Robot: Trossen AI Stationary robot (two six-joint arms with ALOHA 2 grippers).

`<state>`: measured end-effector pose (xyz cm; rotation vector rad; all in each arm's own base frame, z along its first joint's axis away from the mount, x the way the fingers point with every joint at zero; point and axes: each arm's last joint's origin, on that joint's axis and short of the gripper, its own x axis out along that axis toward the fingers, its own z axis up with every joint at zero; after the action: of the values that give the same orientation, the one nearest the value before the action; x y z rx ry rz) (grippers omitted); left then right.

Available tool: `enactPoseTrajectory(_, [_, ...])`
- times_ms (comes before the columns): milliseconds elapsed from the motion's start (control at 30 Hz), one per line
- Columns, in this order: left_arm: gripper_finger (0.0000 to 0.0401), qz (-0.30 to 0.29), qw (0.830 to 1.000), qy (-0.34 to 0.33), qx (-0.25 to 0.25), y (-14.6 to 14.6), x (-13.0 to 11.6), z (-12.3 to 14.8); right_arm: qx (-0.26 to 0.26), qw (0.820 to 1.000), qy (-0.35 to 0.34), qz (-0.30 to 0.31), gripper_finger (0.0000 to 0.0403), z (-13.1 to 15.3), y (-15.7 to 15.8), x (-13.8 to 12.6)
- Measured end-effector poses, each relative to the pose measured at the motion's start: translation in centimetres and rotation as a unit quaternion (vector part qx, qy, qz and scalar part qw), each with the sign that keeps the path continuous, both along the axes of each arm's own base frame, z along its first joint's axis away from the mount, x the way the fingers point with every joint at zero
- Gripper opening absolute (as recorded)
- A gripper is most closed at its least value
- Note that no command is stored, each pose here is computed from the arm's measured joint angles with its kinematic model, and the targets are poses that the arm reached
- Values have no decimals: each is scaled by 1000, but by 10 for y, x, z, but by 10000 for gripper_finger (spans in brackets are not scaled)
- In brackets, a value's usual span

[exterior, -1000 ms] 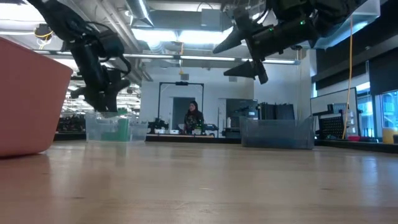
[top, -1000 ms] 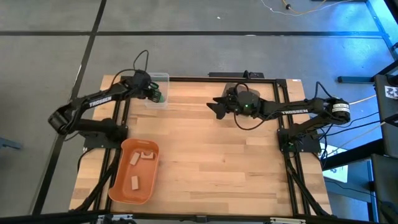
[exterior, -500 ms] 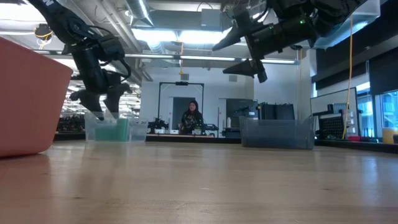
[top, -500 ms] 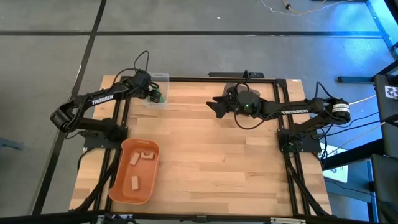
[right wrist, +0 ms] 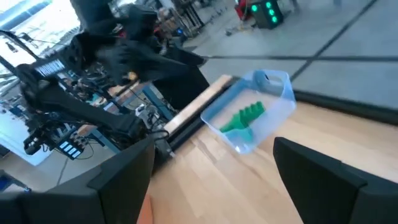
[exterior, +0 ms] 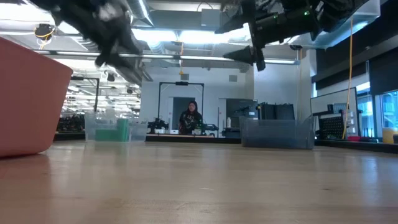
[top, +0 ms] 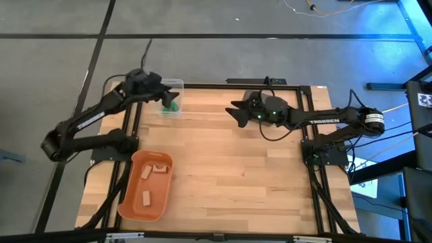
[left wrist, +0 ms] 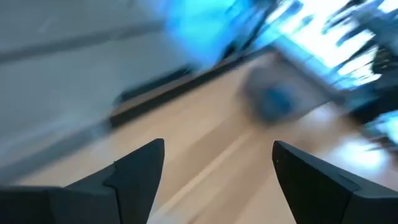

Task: Sort & place blocks by color
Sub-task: Return to Home Position

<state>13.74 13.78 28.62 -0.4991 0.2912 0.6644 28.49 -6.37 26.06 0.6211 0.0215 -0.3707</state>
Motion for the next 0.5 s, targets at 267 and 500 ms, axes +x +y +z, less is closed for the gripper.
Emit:
enactPoseTrajectory(267, [289, -114, 976, -172, 72, -61, 2, 29, -39, 998, -33, 28, 330, 22, 4, -13])
enactPoseTrajectory(500, [276, -142, 949, -273, 67, -99, 4, 12, -70, 994, -51, 60, 330, 35, 8, -21])
